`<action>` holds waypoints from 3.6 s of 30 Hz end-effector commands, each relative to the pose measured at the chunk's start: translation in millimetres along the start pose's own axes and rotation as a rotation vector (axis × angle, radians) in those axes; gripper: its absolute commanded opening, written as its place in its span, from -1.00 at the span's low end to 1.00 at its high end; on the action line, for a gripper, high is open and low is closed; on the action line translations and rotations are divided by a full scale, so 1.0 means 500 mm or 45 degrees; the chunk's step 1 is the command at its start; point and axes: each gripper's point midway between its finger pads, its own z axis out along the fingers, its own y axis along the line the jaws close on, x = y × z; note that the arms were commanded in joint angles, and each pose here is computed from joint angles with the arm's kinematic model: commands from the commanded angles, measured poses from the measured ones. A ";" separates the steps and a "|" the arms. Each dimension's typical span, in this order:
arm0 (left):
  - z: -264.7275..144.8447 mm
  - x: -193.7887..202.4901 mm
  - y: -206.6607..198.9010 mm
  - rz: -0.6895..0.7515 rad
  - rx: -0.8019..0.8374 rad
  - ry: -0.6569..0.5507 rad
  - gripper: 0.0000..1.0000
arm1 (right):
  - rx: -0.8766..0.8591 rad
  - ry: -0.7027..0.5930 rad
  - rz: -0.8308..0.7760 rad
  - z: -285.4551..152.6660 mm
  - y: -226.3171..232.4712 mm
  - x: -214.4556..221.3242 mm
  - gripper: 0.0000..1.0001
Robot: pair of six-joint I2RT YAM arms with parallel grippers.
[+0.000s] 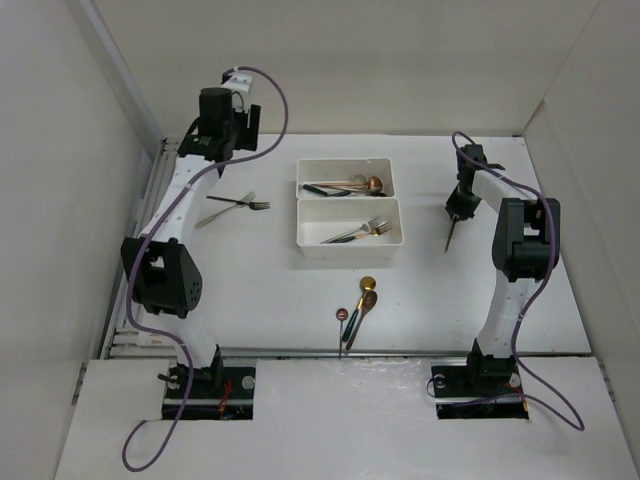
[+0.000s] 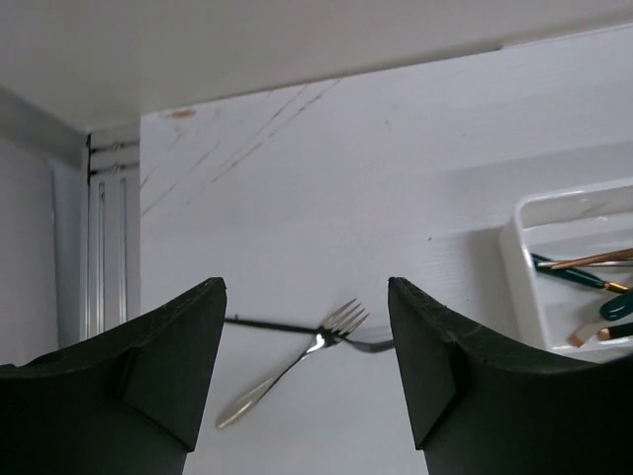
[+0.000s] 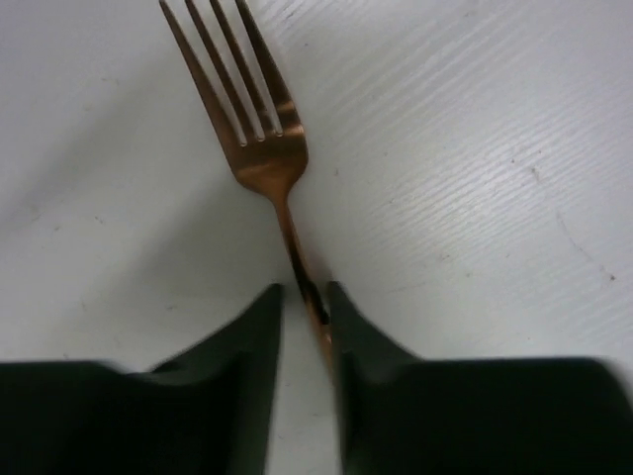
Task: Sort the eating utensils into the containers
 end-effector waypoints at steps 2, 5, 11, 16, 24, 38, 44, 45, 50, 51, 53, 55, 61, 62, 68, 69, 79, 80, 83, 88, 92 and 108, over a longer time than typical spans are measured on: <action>-0.054 0.039 0.067 -0.164 -0.067 0.054 0.26 | -0.029 0.073 -0.027 0.008 -0.004 0.029 -0.78; -0.059 0.088 0.096 -0.178 -0.104 0.104 0.24 | -0.031 0.031 0.008 -0.009 -0.005 0.014 -1.00; -0.039 0.265 0.137 0.167 -0.166 0.317 0.24 | -0.092 -0.393 0.400 -0.196 -0.039 -0.122 -1.00; -0.014 0.344 0.173 0.464 -0.183 0.396 0.21 | -0.297 -0.665 0.655 -0.395 0.002 -0.163 -1.00; 0.062 0.406 0.184 0.507 -0.119 0.557 0.08 | -0.900 -0.210 0.975 -0.528 0.241 0.095 -1.00; 0.082 0.357 0.178 0.484 -0.094 0.467 0.08 | -0.895 0.284 1.056 -0.509 0.467 0.262 -1.00; 0.090 0.339 0.183 0.495 -0.103 0.440 0.08 | -0.741 0.411 0.992 -0.457 0.458 0.328 -1.00; 0.094 0.349 0.181 0.495 -0.098 0.452 0.08 | -0.710 0.417 1.001 -0.441 0.448 0.339 -1.00; 0.107 0.322 0.188 0.508 -0.109 0.421 0.08 | -0.668 0.457 0.981 -0.440 0.422 0.371 -1.00; 0.107 0.322 0.189 0.521 -0.107 0.421 0.08 | -0.656 0.457 0.979 -0.434 0.418 0.376 -1.00; 0.113 0.322 0.191 0.546 -0.102 0.425 0.08 | -0.694 0.441 0.991 -0.440 0.423 0.366 -0.72; 0.119 0.319 0.189 0.583 -0.081 0.417 0.08 | -0.732 0.419 0.978 -0.450 0.428 0.356 -0.39; 0.128 0.363 0.134 0.880 0.264 0.460 0.10 | -0.870 0.225 0.816 -0.529 0.443 0.289 0.47; 0.127 0.387 0.118 0.954 0.381 0.497 0.12 | -0.895 0.191 0.774 -0.542 0.442 0.280 0.52; 0.132 0.431 0.101 1.202 0.584 0.530 0.12 | -0.946 0.127 0.701 -0.562 0.425 0.254 0.55; 0.137 0.439 0.101 1.235 0.602 0.533 0.12 | -0.954 0.109 0.697 -0.564 0.422 0.250 0.55; 0.180 0.491 0.112 1.306 0.689 0.673 0.10 | -0.974 -0.074 0.702 -0.595 0.368 0.198 0.55; 0.182 0.494 0.108 1.296 0.712 0.678 0.07 | -0.965 -0.096 0.703 -0.590 0.363 0.189 0.55; 0.173 0.506 0.090 1.314 0.804 0.710 -0.07 | -0.948 -0.153 0.708 -0.594 0.345 0.169 0.55; 0.151 0.553 0.071 1.346 0.921 0.795 -0.70 | -0.924 -0.198 0.756 -0.594 0.304 0.139 0.55; 0.120 0.578 0.065 1.307 0.984 0.868 -1.00 | -0.920 -0.251 0.811 -0.600 0.271 0.107 0.55; 0.054 0.241 0.119 0.730 0.422 0.239 -1.00 | -0.902 -0.476 0.830 -0.637 0.183 0.047 0.55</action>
